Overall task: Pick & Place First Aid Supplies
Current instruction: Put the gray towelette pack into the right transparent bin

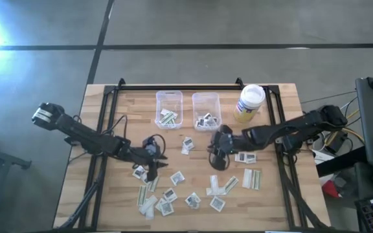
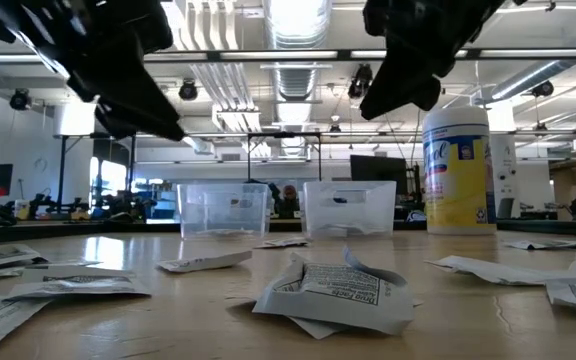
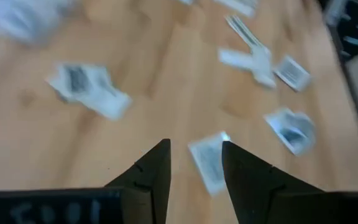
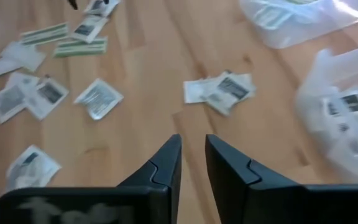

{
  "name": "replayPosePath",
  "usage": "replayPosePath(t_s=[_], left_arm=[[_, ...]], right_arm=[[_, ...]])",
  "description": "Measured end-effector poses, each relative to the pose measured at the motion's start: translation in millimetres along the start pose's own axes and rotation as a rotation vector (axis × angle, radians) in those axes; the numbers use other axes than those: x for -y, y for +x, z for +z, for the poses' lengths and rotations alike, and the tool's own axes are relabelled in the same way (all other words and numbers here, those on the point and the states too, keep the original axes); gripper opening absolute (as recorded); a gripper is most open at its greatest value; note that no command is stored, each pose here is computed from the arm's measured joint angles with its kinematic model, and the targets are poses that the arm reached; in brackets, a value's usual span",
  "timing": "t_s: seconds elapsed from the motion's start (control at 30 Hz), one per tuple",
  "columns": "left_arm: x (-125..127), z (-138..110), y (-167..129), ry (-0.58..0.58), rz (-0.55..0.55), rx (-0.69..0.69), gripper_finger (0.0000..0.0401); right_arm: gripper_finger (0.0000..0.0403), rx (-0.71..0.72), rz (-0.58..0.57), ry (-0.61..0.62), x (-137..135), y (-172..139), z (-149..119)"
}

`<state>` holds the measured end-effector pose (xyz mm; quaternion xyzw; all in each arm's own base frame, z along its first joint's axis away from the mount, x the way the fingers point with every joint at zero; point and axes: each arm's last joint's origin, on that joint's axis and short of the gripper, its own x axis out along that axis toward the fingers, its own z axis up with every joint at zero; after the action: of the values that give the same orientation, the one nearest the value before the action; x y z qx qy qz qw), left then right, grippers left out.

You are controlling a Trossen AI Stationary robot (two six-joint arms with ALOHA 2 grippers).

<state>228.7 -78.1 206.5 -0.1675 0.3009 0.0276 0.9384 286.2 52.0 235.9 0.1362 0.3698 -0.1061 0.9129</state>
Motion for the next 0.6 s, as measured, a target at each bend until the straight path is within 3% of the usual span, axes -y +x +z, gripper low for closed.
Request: replayPosePath(t_s=[0.23,0.6], left_arm=[[2,-10,-2,-0.121,-0.105,-0.168,0.0135],[17,-29,-9,-0.266,-0.109,-0.291,0.0133]], right_arm=[[0.0067,-0.005,0.037,-0.003,-14,-4,-7],[0.0077,0.011,0.024,-0.006,-18,-5,-9]])
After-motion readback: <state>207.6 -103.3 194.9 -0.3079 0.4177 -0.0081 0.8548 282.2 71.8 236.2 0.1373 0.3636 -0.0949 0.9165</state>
